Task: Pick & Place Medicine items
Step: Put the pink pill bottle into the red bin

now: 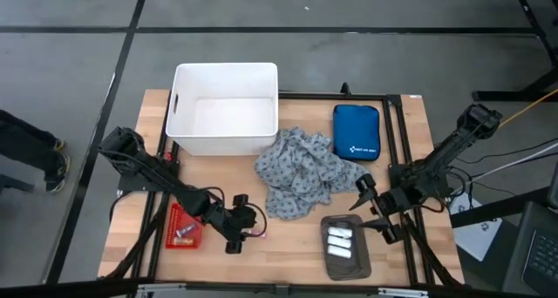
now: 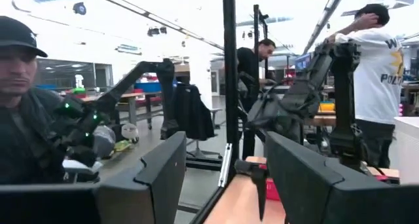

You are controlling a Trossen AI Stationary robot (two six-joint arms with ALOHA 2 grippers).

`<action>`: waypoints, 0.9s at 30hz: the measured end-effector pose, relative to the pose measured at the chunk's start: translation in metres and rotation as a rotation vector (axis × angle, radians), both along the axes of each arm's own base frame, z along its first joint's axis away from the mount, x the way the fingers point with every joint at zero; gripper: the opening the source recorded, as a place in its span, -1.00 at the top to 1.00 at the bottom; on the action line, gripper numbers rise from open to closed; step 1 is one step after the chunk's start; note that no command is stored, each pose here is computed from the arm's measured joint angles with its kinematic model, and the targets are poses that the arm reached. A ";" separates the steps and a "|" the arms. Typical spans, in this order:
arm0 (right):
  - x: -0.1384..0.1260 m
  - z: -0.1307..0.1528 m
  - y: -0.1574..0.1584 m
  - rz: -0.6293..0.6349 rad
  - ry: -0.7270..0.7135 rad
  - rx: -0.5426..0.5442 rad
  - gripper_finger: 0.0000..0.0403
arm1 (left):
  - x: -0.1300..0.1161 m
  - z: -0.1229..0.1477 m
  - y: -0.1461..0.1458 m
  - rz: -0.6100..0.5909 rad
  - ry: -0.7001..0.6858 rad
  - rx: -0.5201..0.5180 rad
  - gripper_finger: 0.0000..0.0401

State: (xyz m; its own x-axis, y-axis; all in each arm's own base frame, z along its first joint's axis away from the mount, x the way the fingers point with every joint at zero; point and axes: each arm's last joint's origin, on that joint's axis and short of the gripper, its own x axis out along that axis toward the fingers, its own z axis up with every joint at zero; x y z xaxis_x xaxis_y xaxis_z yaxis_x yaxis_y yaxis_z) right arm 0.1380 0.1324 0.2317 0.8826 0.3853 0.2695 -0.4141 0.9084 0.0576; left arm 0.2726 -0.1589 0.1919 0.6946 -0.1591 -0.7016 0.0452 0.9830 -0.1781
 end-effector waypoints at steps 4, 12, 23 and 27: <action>0.000 0.001 0.000 0.001 -0.008 0.003 -0.04 | 0.007 -0.018 -0.004 -0.017 0.039 -0.008 0.06; 0.000 0.001 0.000 0.019 -0.015 0.005 -0.04 | 0.014 -0.036 -0.007 -0.014 0.066 -0.009 0.06; 0.000 0.001 0.000 0.015 -0.012 0.000 -0.04 | 0.018 -0.067 -0.012 0.017 0.154 -0.005 0.11; 0.000 0.000 0.000 0.015 -0.005 -0.006 -0.04 | 0.013 -0.060 -0.016 -0.026 0.140 0.006 0.33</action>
